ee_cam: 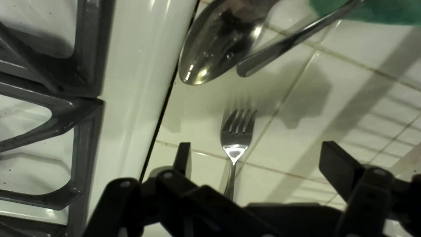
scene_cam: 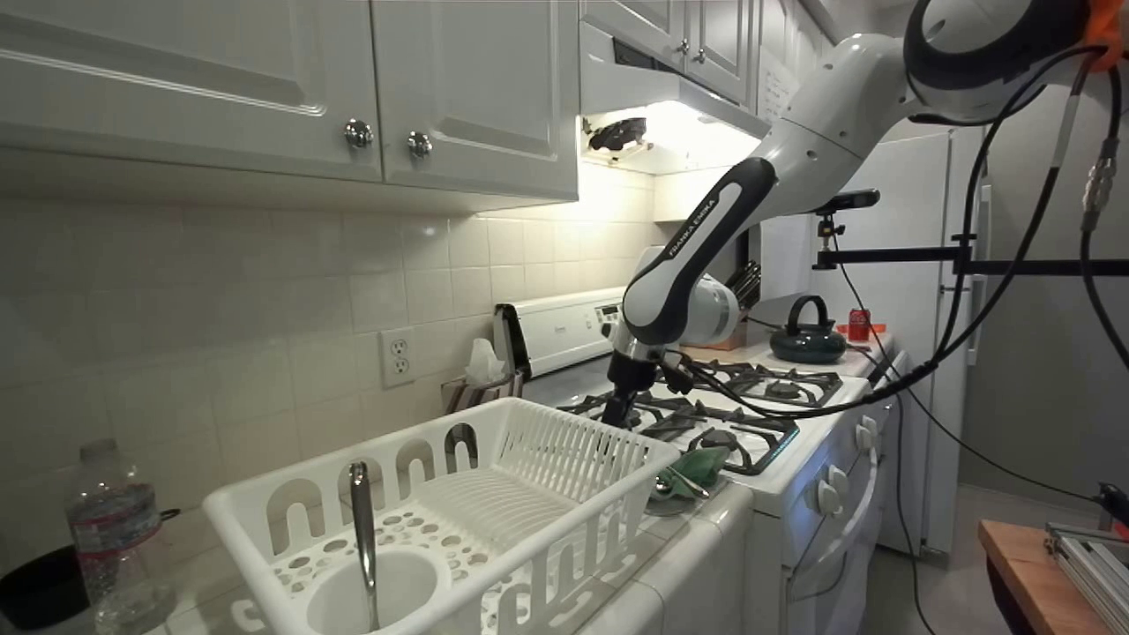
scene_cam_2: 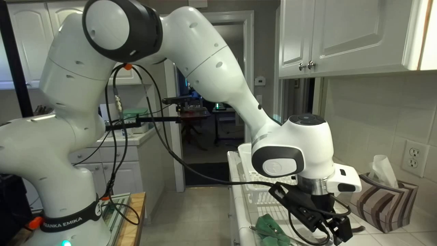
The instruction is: Place one silver fork on the dishrack.
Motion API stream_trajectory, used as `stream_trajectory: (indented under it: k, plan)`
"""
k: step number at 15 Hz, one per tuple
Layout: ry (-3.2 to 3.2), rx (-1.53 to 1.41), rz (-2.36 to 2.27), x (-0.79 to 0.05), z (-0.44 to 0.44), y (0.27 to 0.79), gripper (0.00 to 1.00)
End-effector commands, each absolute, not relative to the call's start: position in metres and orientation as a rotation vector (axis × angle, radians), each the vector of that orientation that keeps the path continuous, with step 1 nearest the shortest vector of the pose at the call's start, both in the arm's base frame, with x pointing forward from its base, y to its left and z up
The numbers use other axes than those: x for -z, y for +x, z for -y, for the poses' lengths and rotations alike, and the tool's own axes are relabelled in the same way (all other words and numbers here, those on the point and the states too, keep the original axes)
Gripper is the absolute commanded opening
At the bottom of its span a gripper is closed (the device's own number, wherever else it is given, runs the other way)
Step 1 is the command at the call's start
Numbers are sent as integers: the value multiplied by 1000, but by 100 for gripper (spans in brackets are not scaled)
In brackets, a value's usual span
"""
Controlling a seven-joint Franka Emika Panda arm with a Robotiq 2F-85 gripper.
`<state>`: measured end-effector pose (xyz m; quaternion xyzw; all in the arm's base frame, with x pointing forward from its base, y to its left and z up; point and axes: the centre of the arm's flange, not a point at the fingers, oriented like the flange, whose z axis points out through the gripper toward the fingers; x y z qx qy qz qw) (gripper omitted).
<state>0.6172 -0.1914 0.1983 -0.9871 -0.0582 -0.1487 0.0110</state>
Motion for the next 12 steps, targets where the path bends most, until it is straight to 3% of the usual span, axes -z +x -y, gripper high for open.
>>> stream_trajectory:
  k: [1,6,7,9,12]
  plan:
    - [-3080,485,158,-188,194,617,100]
    - [-3082,472,164,-181,194,616,97]
    - [-3082,470,165,-180,194,615,74]
    - [-3085,466,169,-179,194,615,69]
    - [-3088,461,171,-178,194,615,47]
